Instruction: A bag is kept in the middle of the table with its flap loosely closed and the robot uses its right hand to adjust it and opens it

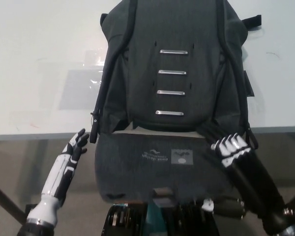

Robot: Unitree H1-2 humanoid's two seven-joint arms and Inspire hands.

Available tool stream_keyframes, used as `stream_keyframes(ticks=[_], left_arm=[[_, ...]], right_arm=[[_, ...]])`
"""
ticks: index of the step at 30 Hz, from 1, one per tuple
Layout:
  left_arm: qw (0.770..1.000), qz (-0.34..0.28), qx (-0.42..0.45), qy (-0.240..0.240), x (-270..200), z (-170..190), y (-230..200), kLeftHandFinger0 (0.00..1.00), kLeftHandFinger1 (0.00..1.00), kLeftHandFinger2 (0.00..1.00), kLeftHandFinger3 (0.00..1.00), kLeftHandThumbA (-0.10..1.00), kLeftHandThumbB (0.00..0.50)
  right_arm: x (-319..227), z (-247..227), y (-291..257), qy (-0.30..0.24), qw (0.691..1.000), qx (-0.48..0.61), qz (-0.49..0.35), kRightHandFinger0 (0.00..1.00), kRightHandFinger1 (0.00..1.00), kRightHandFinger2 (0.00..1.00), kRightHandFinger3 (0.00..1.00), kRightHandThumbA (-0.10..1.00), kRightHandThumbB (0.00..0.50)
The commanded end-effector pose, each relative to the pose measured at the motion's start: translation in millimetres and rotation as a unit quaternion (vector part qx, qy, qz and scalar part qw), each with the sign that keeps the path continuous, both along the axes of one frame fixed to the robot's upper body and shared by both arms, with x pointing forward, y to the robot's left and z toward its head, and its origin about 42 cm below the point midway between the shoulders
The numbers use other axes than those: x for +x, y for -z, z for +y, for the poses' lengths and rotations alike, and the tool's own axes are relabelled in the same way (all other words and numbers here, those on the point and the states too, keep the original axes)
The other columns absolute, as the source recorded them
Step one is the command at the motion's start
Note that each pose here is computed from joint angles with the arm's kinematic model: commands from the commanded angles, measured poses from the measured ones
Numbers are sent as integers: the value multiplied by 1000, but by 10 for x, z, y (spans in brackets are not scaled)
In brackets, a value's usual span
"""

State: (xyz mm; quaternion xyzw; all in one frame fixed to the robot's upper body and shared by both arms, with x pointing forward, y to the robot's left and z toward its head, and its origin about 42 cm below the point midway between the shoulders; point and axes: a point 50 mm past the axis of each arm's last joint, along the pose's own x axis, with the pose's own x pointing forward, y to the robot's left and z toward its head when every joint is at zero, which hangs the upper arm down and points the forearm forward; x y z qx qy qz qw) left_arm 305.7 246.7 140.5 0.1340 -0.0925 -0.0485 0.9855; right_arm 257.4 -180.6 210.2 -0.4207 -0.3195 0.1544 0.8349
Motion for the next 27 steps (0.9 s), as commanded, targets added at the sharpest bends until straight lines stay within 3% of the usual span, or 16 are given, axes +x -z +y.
stream_keyframes(ticks=[1, 3, 5, 8, 9, 12, 15, 22, 26, 27], left_arm=[[1000, -27, 12, 8, 95, 43, -172, 1000, 1000, 1000, 1000, 1000, 156], [999, -28, 15, 10, 132, 55, -199, 1000, 1000, 1000, 1000, 1000, 155], [999, -31, 17, 11, 153, 58, -227, 1000, 1000, 1000, 1000, 1000, 156], [999, -31, 17, 11, 153, 59, -227, 1000, 1000, 1000, 1000, 1000, 156], [999, -37, 23, 11, 178, 50, -252, 1000, 1000, 1000, 1000, 1000, 149], [999, -37, 23, 11, 178, 50, -252, 1000, 1000, 1000, 1000, 1000, 150], [999, -41, 17, 15, 254, 63, -310, 1000, 1000, 1000, 1000, 1000, 146], [999, -42, 20, 17, 263, 45, -307, 1000, 1000, 1000, 1000, 1000, 129], [999, -42, 20, 19, 266, 44, -314, 1000, 1000, 1000, 1000, 1000, 121], [999, -43, 20, 19, 263, 40, -313, 1000, 1000, 1000, 1000, 1000, 119]], right_arm=[[-188, -6, -121, -85, 996, 37, -18, 1000, 1000, 1000, 1000, 949, 500], [-232, -127, -62, -121, 985, 95, 73, 1000, 1000, 1000, 1000, 967, 500], [-250, -238, 36, -113, 973, 146, 138, 1000, 1000, 1000, 1000, 971, 500], [-253, -247, 42, -114, 971, 150, 145, 1000, 1000, 1000, 1000, 971, 500], [-227, -406, 374, -98, 951, 209, 206, 1000, 1000, 1000, 1000, 998, 500], [-227, -409, 375, -99, 950, 211, 207, 1000, 1000, 1000, 1000, 999, 500], [-318, -564, 981, -56, 887, 356, 289, 1000, 1000, 1000, 1000, 1000, 499], [-416, -912, 979, -33, 829, 491, 267, 1000, 1000, 1000, 1000, 1000, 500], [-404, -994, 936, -51, 755, 597, 267, 1000, 1000, 1000, 1000, 1000, 500], [-391, -1011, 938, -69, 717, 636, 277, 1000, 1000, 1000, 1000, 1000, 500]])
